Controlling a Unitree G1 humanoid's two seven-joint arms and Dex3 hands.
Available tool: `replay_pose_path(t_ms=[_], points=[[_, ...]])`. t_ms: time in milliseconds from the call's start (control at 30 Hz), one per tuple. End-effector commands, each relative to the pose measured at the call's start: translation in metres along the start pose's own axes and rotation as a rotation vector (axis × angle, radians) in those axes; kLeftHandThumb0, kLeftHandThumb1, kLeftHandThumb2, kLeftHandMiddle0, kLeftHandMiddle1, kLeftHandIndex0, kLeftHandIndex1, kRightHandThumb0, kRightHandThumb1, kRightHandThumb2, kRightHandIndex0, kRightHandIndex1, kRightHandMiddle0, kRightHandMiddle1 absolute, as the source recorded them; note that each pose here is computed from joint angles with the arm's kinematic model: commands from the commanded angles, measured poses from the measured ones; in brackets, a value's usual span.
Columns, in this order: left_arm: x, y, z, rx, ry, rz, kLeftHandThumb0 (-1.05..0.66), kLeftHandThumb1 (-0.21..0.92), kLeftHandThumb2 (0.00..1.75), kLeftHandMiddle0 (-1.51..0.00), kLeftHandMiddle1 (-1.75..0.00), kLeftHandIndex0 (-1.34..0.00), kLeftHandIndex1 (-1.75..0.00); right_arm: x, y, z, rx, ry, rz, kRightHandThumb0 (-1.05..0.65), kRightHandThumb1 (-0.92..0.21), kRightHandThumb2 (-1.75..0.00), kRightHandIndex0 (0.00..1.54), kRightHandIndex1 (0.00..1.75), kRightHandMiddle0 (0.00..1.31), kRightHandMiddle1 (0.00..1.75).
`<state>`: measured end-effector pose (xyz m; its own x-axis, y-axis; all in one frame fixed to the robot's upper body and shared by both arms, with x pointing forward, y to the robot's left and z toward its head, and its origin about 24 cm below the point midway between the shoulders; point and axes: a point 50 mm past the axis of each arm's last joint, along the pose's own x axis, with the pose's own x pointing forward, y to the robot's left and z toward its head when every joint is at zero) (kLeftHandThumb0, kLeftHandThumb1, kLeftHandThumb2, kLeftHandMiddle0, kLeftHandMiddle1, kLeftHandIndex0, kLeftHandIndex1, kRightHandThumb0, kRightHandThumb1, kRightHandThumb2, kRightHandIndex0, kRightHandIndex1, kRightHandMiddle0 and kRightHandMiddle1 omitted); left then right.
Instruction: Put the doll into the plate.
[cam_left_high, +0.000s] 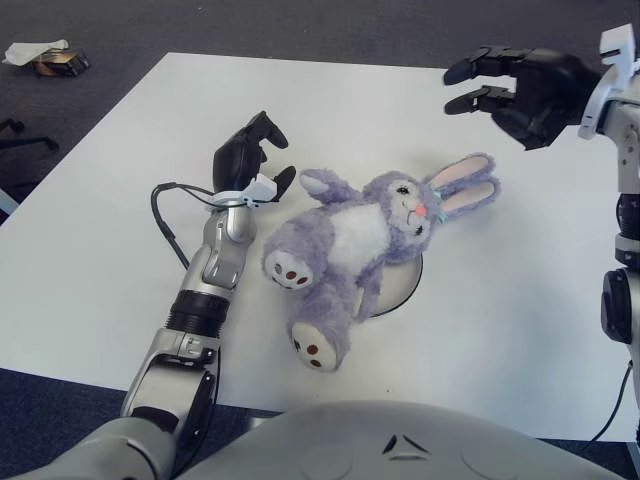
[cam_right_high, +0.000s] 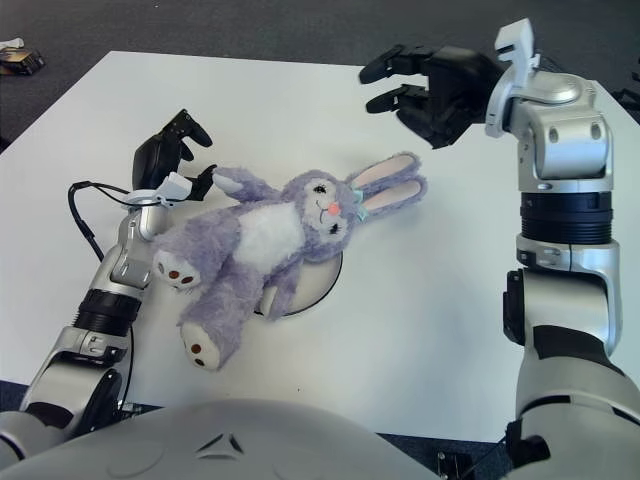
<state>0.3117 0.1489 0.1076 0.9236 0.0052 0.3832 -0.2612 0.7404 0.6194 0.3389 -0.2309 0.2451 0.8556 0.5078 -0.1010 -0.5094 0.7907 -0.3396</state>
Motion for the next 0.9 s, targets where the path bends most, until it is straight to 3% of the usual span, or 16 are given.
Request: replay_pose_path(t_ms=[0,100,200,300,400,500,567,667,867], points=[[0.003,0.000,-0.003,-0.050,0.027,-0.021,-0.01,0.23,1.43,-0.57,-1.75,-0.55,-1.75,-0.003,0.018,-0.033,0.067,-0.104,-0.196,-0.06,-0.11,-1.42,0.12,1.15,0.01,1.41],[0.004,0.000,-0.004,-0.088,0.034,-0.033,-0.01,0.23,1.43,-0.57,-1.75,-0.55,-1.75,-0.004,0.026,-0.041,0.096,-0.164,-0.306,-0.10,-0.17,-1.39,0.17,1.21,0.06,1.49],[0.004,0.000,-0.005,-0.143,0.041,-0.048,-0.01,0.23,1.43,-0.57,-1.75,-0.55,-1.75,-0.005,0.031,-0.046,0.105,-0.218,-0.440,-0.29,-0.51,-1.02,0.22,1.27,0.24,1.66],[0.004,0.000,-0.007,-0.192,0.045,-0.058,-0.01,0.22,1.43,-0.57,-1.75,-0.55,-1.75,-0.006,0.033,-0.050,0.109,-0.248,-0.549,-0.35,-0.63,-0.90,0.26,1.29,0.30,1.72],[0.005,-0.001,-0.009,-0.246,0.054,-0.070,-0.01,0.22,1.43,-0.57,-1.75,-0.56,-1.75,-0.014,0.031,-0.061,0.112,-0.275,-0.670,-0.37,-0.67,-0.86,0.35,1.33,0.32,1.74],[0.005,-0.002,-0.011,-0.277,0.063,-0.079,-0.01,0.22,1.43,-0.57,-1.75,-0.56,-1.75,-0.027,0.030,-0.077,0.113,-0.286,-0.745,-0.12,-0.61,-0.88,0.46,1.39,0.33,1.74],[0.006,-0.003,-0.012,-0.290,0.069,-0.083,-0.01,0.22,1.43,-0.57,-1.75,-0.56,-1.75,-0.033,0.033,-0.085,0.113,-0.295,-0.779,-0.07,-0.59,-0.91,0.50,1.41,0.33,1.74],[0.007,-0.003,-0.019,-0.341,0.087,-0.101,-0.01,0.23,1.43,-0.57,-1.75,-0.55,-1.75,-0.044,0.043,-0.103,0.106,-0.300,-0.861,-0.03,-0.54,-0.97,0.53,1.46,0.34,1.75],[0.009,-0.004,-0.025,-0.448,0.107,-0.106,-0.01,0.25,1.41,-0.55,-1.75,-0.54,-1.75,-0.049,0.052,-0.119,0.102,-0.288,-0.943,-0.01,-0.48,-1.05,0.54,1.52,0.36,1.75]])
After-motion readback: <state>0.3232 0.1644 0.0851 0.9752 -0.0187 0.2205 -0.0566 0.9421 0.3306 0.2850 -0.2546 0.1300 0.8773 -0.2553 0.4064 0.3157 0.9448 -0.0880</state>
